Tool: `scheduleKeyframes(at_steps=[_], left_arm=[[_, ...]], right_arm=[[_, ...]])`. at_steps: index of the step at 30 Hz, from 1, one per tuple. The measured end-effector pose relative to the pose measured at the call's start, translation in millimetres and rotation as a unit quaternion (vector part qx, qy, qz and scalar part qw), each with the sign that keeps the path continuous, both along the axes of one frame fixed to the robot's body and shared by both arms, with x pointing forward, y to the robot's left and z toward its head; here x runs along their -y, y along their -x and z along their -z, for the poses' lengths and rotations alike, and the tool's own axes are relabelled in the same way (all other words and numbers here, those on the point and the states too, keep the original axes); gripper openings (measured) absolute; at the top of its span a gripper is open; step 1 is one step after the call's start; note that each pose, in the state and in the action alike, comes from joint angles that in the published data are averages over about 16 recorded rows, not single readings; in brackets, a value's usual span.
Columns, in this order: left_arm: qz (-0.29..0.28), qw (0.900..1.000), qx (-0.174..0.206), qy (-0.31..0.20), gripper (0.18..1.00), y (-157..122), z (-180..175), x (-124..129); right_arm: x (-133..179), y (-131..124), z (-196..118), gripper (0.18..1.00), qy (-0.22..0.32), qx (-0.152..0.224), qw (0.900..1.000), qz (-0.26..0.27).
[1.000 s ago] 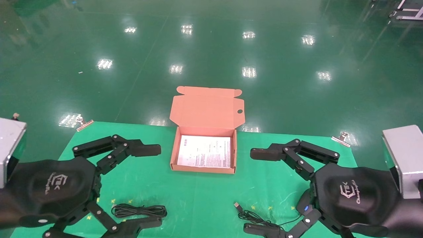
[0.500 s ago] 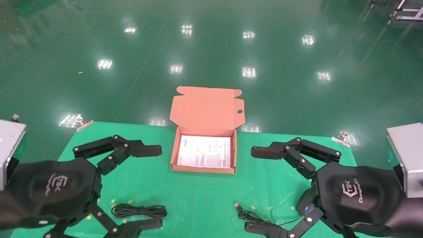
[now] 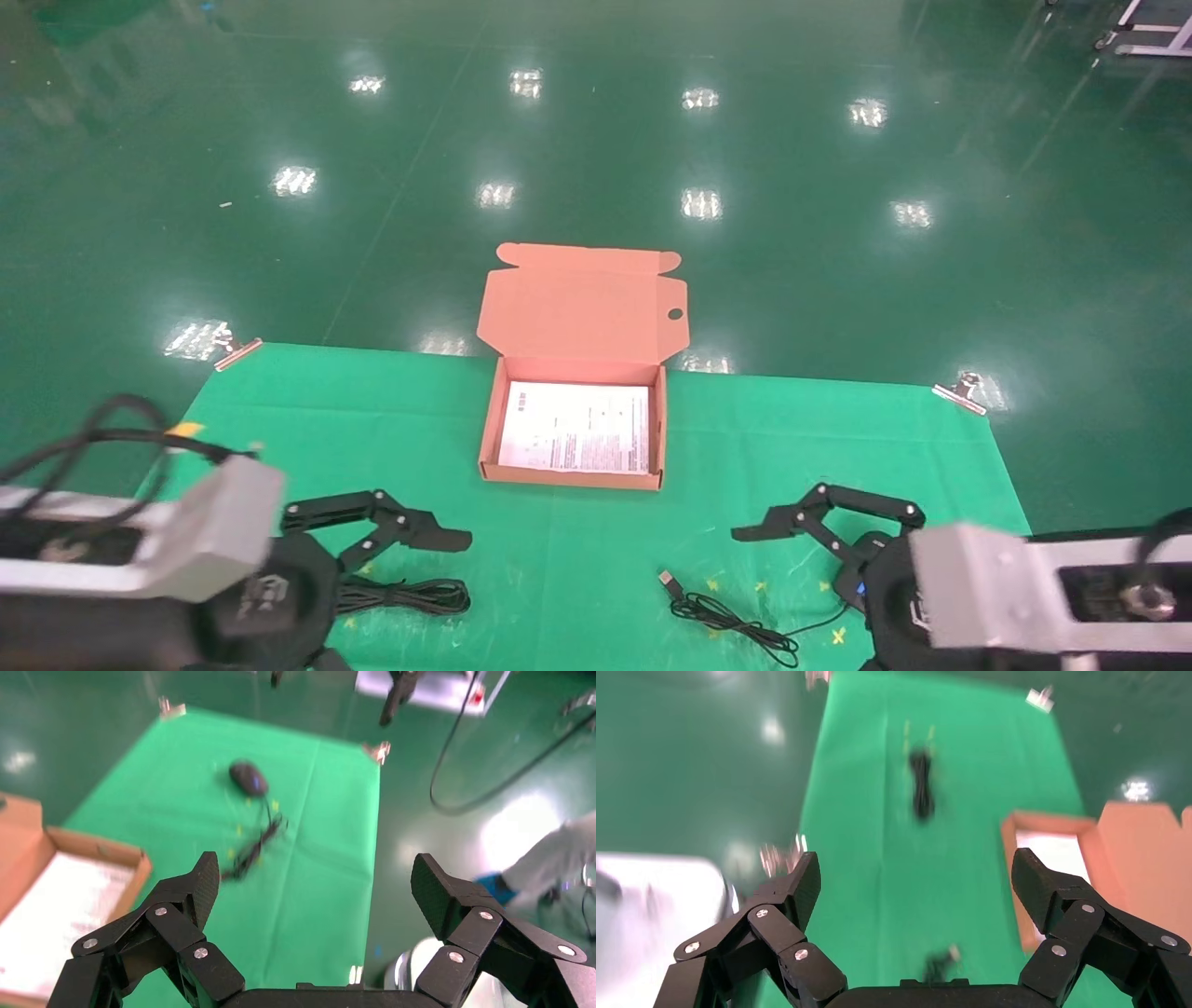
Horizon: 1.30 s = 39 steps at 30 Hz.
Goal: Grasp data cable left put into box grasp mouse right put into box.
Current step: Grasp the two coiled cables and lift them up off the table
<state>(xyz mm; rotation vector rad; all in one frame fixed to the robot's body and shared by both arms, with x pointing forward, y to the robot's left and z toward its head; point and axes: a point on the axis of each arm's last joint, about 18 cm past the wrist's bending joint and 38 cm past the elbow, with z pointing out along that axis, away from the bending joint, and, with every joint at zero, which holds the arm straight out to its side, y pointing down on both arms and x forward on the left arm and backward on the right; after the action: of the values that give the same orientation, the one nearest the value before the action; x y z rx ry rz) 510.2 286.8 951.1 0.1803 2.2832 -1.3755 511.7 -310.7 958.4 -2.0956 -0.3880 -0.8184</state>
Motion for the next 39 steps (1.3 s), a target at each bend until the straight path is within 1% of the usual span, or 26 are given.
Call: scheduleKeyframes(at_steps=[4, 7, 10, 13, 16, 19, 23, 28, 31, 34, 39], left_arm=[[-0.027, 0.9972, 0.006, -0.070, 1.001, -17.0, 9.0, 2.5], [-0.049, 0.9907, 0.017, -0.126, 1.001, -31.5, 16.2, 3.3], [-0.071, 0.9803, 0.031, -0.182, 1.001, -46.7, 24.1, 3.5], [-0.092, 0.9679, 0.043, -0.230, 1.001, -61.6, 33.5, 3.5], [-0.113, 0.9547, 0.056, -0.269, 1.001, -76.3, 43.8, 3.8], [-0.134, 0.9428, 0.068, -0.298, 1.001, -89.7, 54.6, 4.7], [-0.161, 0.9304, 0.077, -0.320, 1.001, -104.6, 69.6, 5.6], [-0.195, 0.9221, 0.070, -0.327, 1.001, -118.5, 84.1, 6.0], [-0.212, 0.9199, 0.059, -0.325, 1.001, -125.6, 90.2, 5.4], [-0.225, 0.9192, 0.044, -0.320, 1.001, -132.2, 95.0, 4.6], [-0.238, 0.9217, 0.012, -0.306, 1.001, -143.3, 101.0, 3.3]], right_arm=[[0.3, -16.3, 9.2, 1.001, 0.082, 0.033, 0.996, 0.010], [-0.3, -27.7, 17.0, 1.001, 0.138, 0.053, 0.989, 0.010], [-1.4, -38.3, 26.1, 1.001, 0.187, 0.068, 0.980, 0.007], [-2.9, -48.1, 36.7, 1.001, 0.228, 0.078, 0.971, 0.005], [-4.2, -57.3, 47.2, 1.001, 0.260, 0.083, 0.962, 0.006], [-5.1, -66.9, 57.3, 1.001, 0.285, 0.086, 0.954, 0.014], [-4.3, -82.2, 70.0, 1.001, 0.311, 0.089, 0.945, 0.044], [-5.2, -101.2, 84.2, 1.001, 0.330, 0.091, 0.935, 0.091], [-7.7, -110.8, 91.4, 1.001, 0.333, 0.090, 0.931, 0.117], [-12.1, -118.7, 97.8, 1.001, 0.331, 0.087, 0.929, 0.140], [-24.1, -127.4, 107.5, 1.001, 0.320, 0.073, 0.931, 0.162]])
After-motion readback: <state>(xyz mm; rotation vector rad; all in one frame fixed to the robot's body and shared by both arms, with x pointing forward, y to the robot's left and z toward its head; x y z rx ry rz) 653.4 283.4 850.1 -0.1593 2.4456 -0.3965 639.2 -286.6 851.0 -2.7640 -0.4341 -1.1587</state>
